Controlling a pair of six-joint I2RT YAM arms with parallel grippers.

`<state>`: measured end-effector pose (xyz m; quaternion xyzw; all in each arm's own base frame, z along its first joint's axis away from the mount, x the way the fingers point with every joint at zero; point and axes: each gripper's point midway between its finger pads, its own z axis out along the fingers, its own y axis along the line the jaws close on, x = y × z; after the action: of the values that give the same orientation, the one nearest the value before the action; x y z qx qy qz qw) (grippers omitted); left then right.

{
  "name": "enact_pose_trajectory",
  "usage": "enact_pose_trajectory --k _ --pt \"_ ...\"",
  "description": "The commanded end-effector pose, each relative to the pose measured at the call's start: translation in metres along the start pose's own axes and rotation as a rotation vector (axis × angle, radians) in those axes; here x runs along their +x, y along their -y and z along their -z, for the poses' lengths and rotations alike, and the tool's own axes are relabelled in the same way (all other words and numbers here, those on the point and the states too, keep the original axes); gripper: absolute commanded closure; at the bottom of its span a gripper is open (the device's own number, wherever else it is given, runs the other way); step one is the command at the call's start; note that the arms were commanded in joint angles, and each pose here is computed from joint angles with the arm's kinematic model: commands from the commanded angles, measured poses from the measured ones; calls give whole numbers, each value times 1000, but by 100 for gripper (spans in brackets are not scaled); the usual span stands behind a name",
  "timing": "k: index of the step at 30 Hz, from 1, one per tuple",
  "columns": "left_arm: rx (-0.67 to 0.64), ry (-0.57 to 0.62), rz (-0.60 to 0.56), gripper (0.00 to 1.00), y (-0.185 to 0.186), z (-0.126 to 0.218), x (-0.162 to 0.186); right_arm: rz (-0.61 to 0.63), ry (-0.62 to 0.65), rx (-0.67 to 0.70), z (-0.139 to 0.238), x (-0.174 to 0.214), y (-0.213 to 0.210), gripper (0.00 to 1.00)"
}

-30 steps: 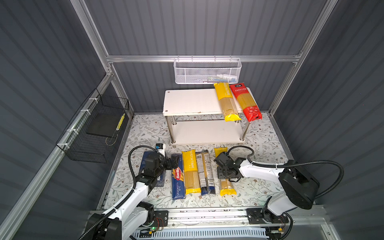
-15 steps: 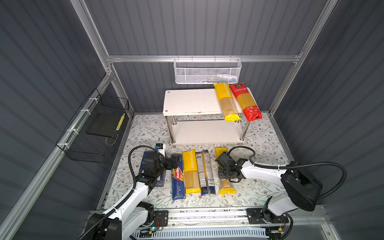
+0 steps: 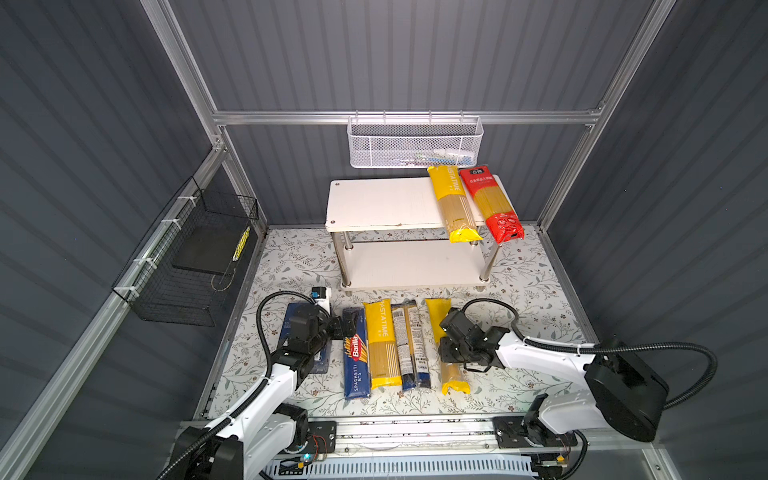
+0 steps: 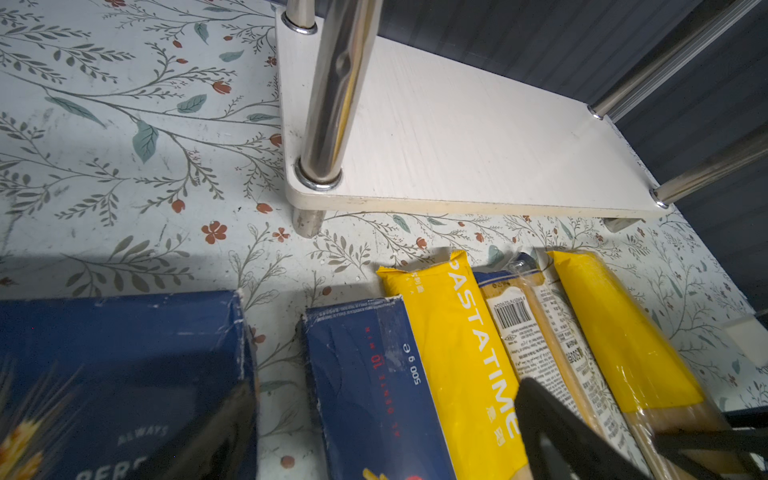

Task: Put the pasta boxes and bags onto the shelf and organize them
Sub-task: 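Lift the yellow-banded bag upright with the right gripper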

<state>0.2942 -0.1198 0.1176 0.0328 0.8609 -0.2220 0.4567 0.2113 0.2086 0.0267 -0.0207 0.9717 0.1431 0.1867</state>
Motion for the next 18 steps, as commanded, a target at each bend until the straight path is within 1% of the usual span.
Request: enact_pose_trajectory --k 1,11,14,18 --pt "-2 -8 -20 1 0 0 3 0 66 -121 14 -14 -22 64" --pt "-2 -8 -20 1 0 0 3 -59 182 -299 46 -35 -34 69" --pt "-2 -8 -19 1 0 0 3 -71 211 -338 55 -42 -36 73" --pt "-2 -8 -19 1 0 0 3 -64 228 -361 62 -49 -40 74"
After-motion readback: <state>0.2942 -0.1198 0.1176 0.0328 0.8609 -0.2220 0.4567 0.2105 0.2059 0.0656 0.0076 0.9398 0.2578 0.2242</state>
